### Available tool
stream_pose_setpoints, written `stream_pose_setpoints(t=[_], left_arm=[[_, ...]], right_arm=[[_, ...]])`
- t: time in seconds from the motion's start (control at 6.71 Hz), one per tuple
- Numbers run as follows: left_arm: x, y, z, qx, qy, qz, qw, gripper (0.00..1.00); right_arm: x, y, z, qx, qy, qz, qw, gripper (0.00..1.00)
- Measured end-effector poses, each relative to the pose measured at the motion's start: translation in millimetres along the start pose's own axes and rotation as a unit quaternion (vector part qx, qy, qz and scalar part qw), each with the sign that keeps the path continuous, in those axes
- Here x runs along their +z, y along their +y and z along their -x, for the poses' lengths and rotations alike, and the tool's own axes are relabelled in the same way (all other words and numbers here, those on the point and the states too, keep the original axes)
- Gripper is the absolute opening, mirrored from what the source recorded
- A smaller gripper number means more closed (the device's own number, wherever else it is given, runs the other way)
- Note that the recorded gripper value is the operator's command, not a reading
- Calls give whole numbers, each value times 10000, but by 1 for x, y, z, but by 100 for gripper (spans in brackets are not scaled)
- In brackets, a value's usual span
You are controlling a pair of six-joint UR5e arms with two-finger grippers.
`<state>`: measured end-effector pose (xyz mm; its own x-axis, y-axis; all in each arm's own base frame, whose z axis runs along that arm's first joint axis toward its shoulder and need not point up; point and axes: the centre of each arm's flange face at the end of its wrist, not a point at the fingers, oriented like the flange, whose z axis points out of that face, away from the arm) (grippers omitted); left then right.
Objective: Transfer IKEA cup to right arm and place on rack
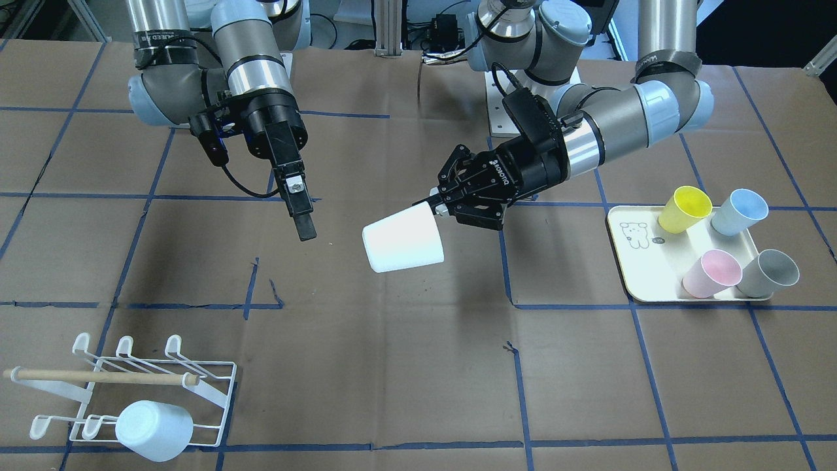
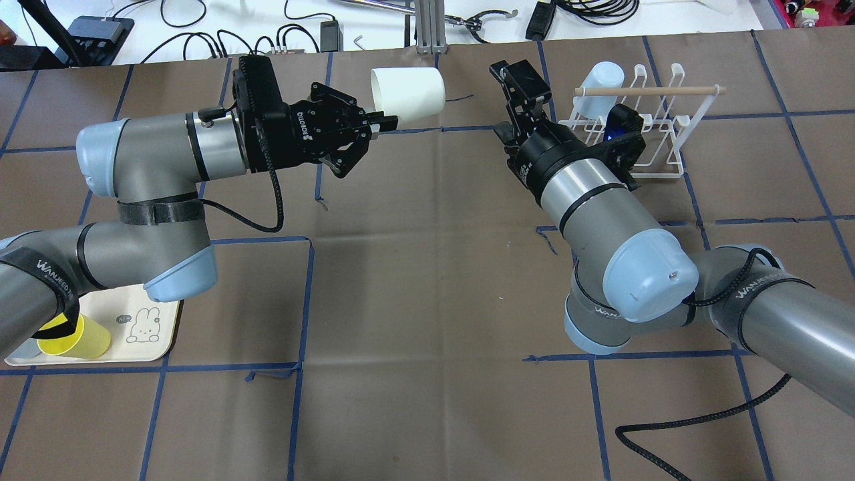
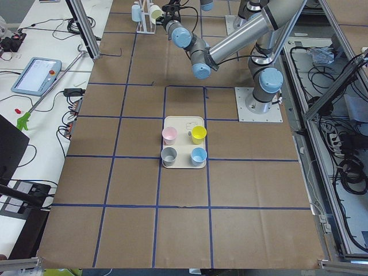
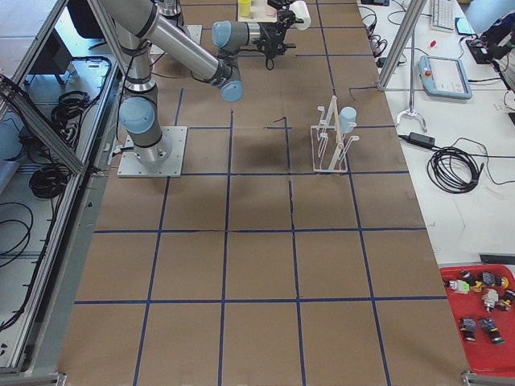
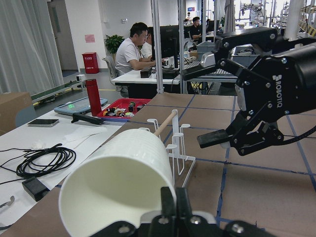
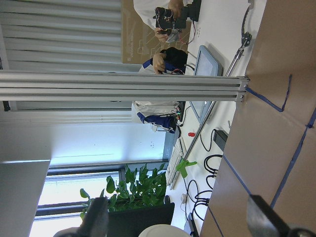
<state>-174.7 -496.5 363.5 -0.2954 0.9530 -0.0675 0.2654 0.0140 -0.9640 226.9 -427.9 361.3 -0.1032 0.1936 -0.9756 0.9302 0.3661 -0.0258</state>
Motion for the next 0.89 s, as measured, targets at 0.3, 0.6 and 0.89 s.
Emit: stream_pose_setpoints(t=[0.3,0.6,0.89], left_arm=[[12,-5,-11,52,138,-18,9999,3],[14,-6,-13,57,168,-25,9998,4],[14,-6,-13,36,170,-27,9998,4]], right_arm=[[11,4,-8,27,206,65,9998,100],[20,10,-16,146,330,137,9993,100],[24,12,-13,689,309,155,9970,100]])
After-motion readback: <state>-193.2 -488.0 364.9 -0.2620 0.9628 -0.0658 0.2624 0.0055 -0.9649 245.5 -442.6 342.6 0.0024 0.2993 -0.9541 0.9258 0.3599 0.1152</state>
